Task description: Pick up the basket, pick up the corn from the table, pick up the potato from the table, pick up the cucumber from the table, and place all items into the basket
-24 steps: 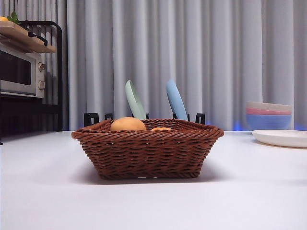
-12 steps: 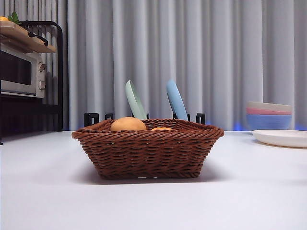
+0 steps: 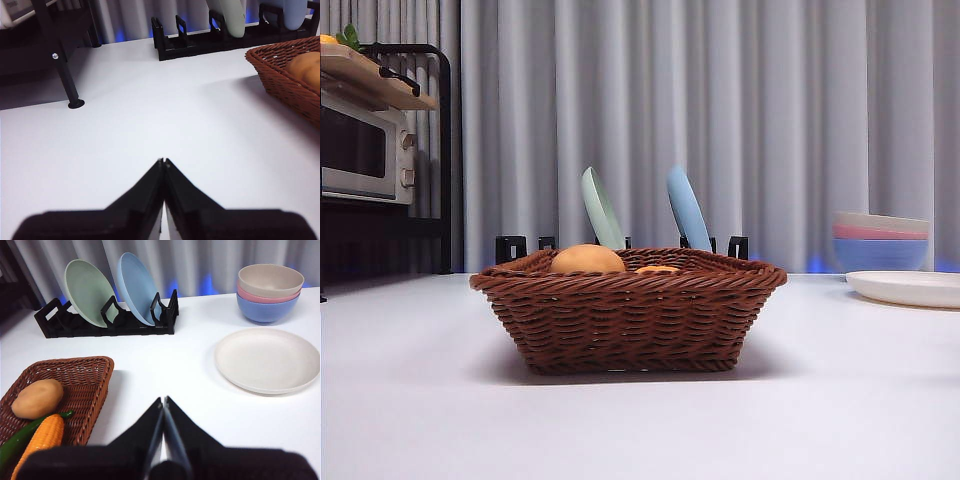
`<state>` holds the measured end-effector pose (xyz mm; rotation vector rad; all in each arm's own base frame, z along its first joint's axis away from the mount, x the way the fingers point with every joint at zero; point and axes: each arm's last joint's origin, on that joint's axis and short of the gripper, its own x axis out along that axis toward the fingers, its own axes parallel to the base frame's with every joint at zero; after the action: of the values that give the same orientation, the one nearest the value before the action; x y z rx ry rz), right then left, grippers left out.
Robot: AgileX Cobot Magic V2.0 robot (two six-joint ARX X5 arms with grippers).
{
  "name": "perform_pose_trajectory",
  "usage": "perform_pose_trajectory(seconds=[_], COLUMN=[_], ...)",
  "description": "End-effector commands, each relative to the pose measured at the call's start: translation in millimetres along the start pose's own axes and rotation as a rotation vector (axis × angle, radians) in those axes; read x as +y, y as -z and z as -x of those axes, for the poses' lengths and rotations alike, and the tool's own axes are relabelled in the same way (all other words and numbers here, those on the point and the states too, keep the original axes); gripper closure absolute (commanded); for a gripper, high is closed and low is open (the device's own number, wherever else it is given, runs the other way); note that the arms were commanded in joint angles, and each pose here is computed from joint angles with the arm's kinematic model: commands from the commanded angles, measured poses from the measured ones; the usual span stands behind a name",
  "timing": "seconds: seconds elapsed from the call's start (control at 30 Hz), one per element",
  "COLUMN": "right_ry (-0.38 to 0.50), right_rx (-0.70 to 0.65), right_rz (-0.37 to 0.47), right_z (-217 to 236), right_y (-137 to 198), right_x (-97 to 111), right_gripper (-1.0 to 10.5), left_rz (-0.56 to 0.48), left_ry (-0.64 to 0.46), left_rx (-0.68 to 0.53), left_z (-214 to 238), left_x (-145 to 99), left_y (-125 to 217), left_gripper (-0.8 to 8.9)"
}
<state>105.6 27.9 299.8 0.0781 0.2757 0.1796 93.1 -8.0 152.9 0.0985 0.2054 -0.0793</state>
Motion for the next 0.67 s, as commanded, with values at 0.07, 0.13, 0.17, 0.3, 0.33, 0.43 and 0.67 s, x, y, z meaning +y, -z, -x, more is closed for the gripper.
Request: perform_pose_trajectory(seconds=[0.07, 0.13, 0.17, 0.3, 0.33, 0.43, 0.67], right_ry=[0.001, 0.001, 0.001, 0.003, 0.002, -0.005, -0.051], right_rx=[-0.002, -0.002, -0.002, -0.002, -0.003, -0.001, -0.132], right_rz=[-0.009, -0.009, -0.009, 0.036, 0.067, 0.103, 0.145], right_z=[-1, -1, -1, -1, -1, 4, 11], right_y=[1, 1, 1, 1, 1, 4, 46], right_x=[0, 0, 0, 0, 0, 0, -11], right_gripper=[9.5, 9.5, 9.5, 9.5, 9.5, 9.5, 9.5], left_rz=[-0.003, -0.003, -0.003, -0.003, -0.003, -0.003, -0.003], left_ry=[-0.002, -0.002, -0.002, -0.002, -0.002, -0.001, -0.002], left_rx=[0.009, 0.009, 0.009, 0.009, 0.01, 0.01, 0.01], left_z=[-1, -1, -1, -1, -1, -1, -1], left_x=[0, 0, 0, 0, 0, 0, 0], left_y=[4, 4, 4, 4, 4, 4, 4], left_gripper=[8.16, 8.16, 8.16, 8.16, 8.16, 8.16, 8.16])
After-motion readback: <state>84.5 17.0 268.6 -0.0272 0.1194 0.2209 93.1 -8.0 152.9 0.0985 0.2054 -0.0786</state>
